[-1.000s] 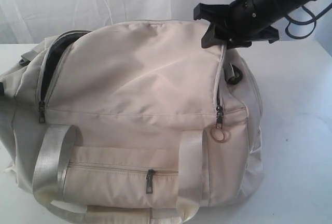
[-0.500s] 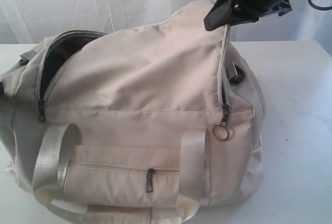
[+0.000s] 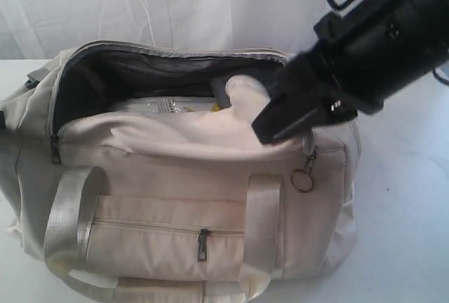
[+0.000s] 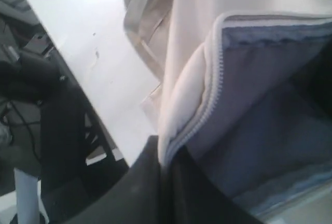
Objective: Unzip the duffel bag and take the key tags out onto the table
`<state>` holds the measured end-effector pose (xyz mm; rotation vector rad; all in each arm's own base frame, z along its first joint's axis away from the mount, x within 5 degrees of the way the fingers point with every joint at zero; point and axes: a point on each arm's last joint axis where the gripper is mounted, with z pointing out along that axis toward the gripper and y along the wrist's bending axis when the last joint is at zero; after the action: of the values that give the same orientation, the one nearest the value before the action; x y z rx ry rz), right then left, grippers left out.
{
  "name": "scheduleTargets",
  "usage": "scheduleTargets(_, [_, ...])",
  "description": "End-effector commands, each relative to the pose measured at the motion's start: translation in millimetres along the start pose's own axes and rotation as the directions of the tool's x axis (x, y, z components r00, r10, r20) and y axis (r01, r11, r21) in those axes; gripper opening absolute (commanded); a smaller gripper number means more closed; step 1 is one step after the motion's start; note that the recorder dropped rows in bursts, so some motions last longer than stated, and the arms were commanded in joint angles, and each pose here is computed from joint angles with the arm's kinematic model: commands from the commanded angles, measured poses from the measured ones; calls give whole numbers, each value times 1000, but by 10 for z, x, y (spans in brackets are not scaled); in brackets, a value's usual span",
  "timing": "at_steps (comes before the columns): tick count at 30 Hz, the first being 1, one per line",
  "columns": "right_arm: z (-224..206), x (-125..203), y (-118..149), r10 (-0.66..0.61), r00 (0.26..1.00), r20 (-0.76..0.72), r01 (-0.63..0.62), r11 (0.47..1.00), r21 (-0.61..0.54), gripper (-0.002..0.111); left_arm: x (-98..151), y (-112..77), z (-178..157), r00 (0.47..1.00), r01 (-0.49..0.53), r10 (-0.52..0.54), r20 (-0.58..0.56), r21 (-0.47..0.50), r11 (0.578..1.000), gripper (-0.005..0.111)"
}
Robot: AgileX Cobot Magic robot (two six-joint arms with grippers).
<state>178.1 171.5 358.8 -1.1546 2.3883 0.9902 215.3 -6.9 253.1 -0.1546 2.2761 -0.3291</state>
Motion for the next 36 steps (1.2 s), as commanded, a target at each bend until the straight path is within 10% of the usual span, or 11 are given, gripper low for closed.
scheduleTargets(1, [239, 423, 221, -107, 989, -106, 94, 989, -115, 0, 2, -14, -16, 1000, 11, -11, 1, 11, 1000, 0])
scheduleTargets(5, [617, 875, 186, -124, 943, -310, 74, 983, -169, 3, 2, -14, -16, 1000, 11, -11, 1, 11, 1000, 0])
scheduleTargets(11, [632, 909, 131, -84, 921, -380, 60, 995, -75, 80, 2, -14, -16, 1000, 11, -11, 1, 11, 1000, 0])
scheduleTargets(21, [126, -29, 255, -36, 993, -109, 58, 978, 199, 68, 2, -14, -16, 1000, 11, -11, 1, 11, 1000, 0])
scheduleTargets(36, [1471, -872, -571, 81, 969, -233, -27, 974, 224, 68, 4, -15, -16, 1000, 11, -11, -1, 12, 1000, 0])
